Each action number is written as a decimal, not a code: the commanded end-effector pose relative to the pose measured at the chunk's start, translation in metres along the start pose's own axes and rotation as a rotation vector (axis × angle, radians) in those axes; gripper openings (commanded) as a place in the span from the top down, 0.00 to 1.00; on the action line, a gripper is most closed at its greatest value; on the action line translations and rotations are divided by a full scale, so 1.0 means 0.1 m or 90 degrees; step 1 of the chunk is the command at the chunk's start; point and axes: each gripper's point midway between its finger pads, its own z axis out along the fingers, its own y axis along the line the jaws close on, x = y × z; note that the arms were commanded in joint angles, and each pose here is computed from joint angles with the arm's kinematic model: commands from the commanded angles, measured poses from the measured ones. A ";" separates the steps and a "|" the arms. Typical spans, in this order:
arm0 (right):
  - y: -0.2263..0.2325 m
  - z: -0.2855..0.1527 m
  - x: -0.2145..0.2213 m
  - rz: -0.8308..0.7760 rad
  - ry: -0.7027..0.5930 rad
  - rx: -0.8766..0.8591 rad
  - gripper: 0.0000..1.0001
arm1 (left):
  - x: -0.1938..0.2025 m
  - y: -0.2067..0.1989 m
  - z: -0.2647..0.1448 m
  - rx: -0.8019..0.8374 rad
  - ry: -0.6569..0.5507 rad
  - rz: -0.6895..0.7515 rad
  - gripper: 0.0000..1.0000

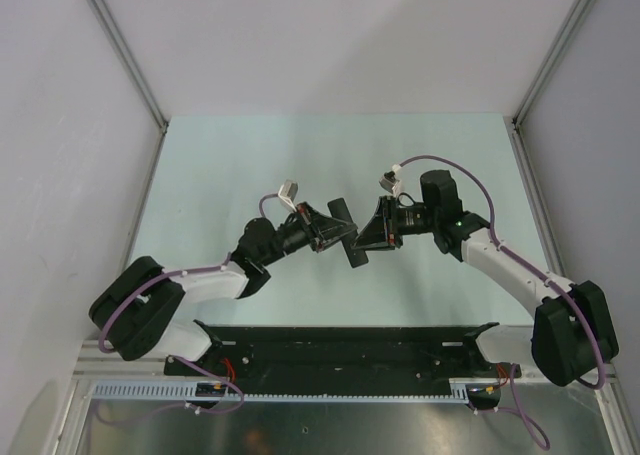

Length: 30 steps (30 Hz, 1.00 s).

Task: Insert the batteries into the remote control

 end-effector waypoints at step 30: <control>-0.40 -0.78 -0.32 -0.134 -0.283 0.375 0.27 | -0.80 0.70 -0.23 -0.424 -0.027 0.279 1.00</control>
